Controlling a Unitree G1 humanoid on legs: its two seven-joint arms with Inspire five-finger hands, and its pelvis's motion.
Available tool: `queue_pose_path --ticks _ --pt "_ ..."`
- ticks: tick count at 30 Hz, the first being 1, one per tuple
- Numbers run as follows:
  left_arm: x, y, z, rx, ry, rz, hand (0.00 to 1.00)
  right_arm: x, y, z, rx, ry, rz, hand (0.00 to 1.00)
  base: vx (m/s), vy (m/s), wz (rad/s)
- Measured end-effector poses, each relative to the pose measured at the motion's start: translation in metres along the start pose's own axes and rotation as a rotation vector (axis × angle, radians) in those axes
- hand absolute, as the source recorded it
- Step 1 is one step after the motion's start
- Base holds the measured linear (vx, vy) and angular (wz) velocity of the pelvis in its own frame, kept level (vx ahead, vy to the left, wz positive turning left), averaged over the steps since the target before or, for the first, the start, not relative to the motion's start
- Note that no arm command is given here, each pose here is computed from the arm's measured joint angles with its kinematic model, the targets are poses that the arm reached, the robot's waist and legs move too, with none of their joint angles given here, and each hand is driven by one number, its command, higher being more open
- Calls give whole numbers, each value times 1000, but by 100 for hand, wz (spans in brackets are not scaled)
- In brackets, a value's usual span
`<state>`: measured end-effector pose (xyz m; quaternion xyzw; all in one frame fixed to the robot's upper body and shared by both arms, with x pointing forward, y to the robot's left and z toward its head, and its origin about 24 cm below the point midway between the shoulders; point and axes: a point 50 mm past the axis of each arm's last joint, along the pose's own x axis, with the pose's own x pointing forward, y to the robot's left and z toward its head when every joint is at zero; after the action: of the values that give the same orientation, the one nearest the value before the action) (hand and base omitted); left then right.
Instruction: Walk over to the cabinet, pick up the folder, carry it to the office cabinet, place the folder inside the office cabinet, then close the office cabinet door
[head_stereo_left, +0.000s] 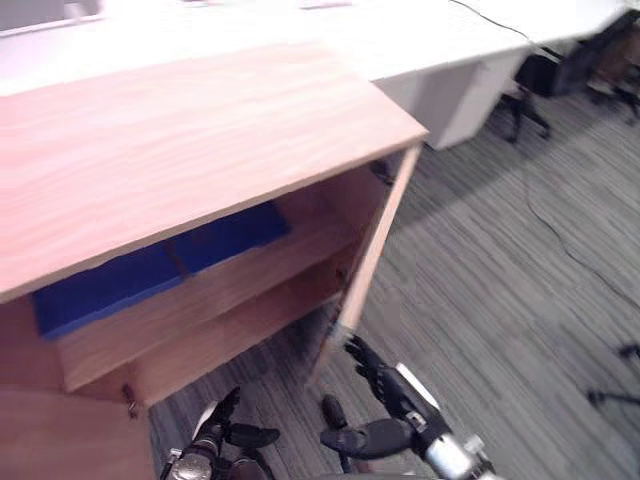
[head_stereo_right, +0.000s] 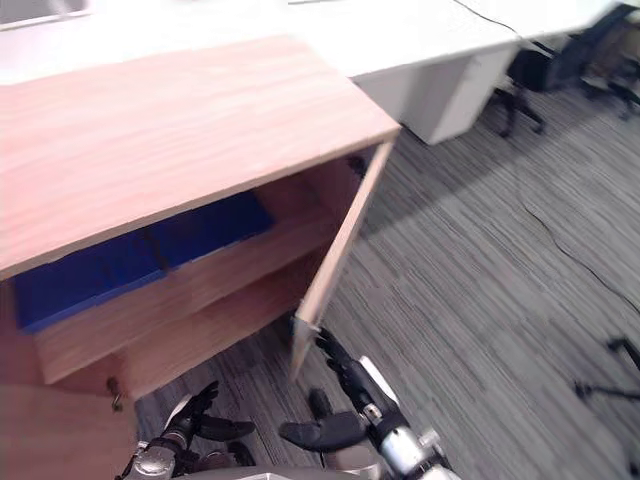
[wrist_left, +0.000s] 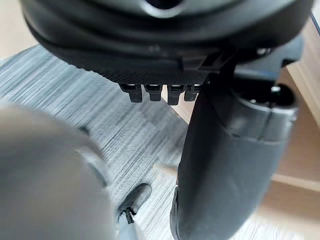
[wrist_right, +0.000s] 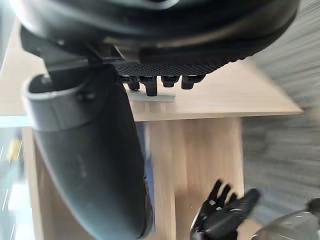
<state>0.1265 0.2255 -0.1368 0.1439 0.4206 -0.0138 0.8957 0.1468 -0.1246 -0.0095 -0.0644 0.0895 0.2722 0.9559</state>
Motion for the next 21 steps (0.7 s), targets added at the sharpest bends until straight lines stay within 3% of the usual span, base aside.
queue_pose_path --ticks 3,8,15,21 --pt "2 0 6 -36 -16 34 100 45 -30 11 -70 -52 -113 100 -2 -5 103" --pt "2 0 4 -115 0 88 100 77 -79 21 17 -87 -435 100 27 19 83" --pt "-1 -2 -3 -220 24 124 100 50 -121 -17 193 44 -774 100 7 13 62" --pt "-11 -2 -23 -391 75 199 100 39 -107 -46 261 153 -772 100 9 -25 59"
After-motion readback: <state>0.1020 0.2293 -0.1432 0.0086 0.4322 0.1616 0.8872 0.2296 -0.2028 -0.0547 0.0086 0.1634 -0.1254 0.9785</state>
